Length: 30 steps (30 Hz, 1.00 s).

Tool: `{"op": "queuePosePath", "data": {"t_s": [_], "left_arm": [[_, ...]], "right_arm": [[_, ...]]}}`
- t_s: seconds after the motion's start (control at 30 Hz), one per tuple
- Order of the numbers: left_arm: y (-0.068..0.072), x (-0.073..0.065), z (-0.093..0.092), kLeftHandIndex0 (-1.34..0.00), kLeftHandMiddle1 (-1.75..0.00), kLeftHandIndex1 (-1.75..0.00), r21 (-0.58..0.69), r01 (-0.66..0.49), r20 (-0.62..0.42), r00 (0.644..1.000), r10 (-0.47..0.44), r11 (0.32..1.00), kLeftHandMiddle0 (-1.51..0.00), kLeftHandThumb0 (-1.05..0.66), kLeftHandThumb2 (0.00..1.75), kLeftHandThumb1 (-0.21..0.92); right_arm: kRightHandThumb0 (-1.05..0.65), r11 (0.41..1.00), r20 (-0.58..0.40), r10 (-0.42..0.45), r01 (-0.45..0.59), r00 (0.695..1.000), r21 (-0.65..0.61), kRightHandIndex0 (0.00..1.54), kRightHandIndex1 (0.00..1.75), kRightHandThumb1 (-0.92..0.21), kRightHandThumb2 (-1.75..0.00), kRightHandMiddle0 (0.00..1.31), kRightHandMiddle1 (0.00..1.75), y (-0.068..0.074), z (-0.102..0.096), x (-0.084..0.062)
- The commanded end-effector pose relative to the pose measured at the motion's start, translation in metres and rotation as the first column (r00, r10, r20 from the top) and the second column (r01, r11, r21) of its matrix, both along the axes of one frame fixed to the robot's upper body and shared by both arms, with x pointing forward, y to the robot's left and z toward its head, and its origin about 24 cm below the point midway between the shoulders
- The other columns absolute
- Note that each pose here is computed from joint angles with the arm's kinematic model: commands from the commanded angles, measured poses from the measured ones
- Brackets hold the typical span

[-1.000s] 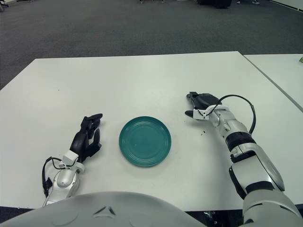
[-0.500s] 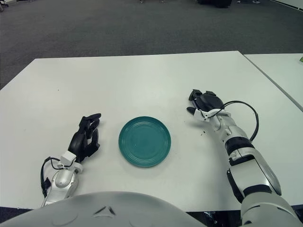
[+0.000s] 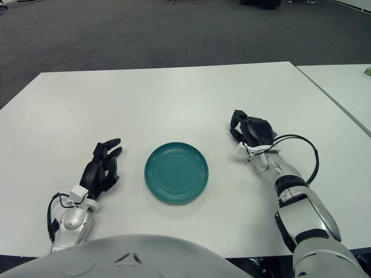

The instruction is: Put the gum into the plate.

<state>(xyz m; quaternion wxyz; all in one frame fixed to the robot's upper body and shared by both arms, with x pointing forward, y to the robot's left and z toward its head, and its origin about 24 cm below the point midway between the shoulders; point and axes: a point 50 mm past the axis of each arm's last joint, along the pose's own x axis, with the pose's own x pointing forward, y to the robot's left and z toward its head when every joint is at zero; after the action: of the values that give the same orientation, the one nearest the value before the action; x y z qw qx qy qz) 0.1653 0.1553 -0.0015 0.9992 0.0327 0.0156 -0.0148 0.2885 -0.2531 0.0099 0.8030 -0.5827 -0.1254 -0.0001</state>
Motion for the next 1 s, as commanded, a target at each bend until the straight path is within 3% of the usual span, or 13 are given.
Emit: {"op": "queuePosePath", "data": {"t_s": [0.0, 0.3, 0.97], "left_arm": [[0.0034, 0.0035, 0.0007, 0.00, -0.61, -1.05, 0.005, -0.007, 0.017, 1.000, 0.007, 1.000, -0.27, -0.75, 0.81, 0.92], [0.0057, 0.0056, -0.0003, 0.00, -0.63, -1.09, 0.025, -0.011, 0.037, 0.999, 0.010, 1.000, -0.27, -0.80, 0.84, 0.92], [0.0070, 0.0120, -0.0026, 0.00, -0.65, -1.10, 0.045, -0.007, 0.077, 0.997, 0.003, 0.999, -0.27, -0.82, 0.86, 0.92]], "right_arm": [[-0.46, 1.000, -0.014, 0.026, -0.026, 1.000, 0.009, 1.22, 1.75, -0.38, -1.23, 0.57, 1.75, 0.0066, -0.0102, -0.0072], [-0.46, 0.996, 0.059, 0.022, -0.027, 0.998, 0.083, 1.24, 1.75, -0.38, -1.23, 0.56, 1.75, 0.0082, -0.0039, -0.0067], [-0.47, 0.991, 0.056, 0.006, -0.014, 0.998, 0.130, 1.26, 1.75, -0.35, -1.27, 0.59, 1.75, 0.0101, -0.0016, -0.0027]]}}
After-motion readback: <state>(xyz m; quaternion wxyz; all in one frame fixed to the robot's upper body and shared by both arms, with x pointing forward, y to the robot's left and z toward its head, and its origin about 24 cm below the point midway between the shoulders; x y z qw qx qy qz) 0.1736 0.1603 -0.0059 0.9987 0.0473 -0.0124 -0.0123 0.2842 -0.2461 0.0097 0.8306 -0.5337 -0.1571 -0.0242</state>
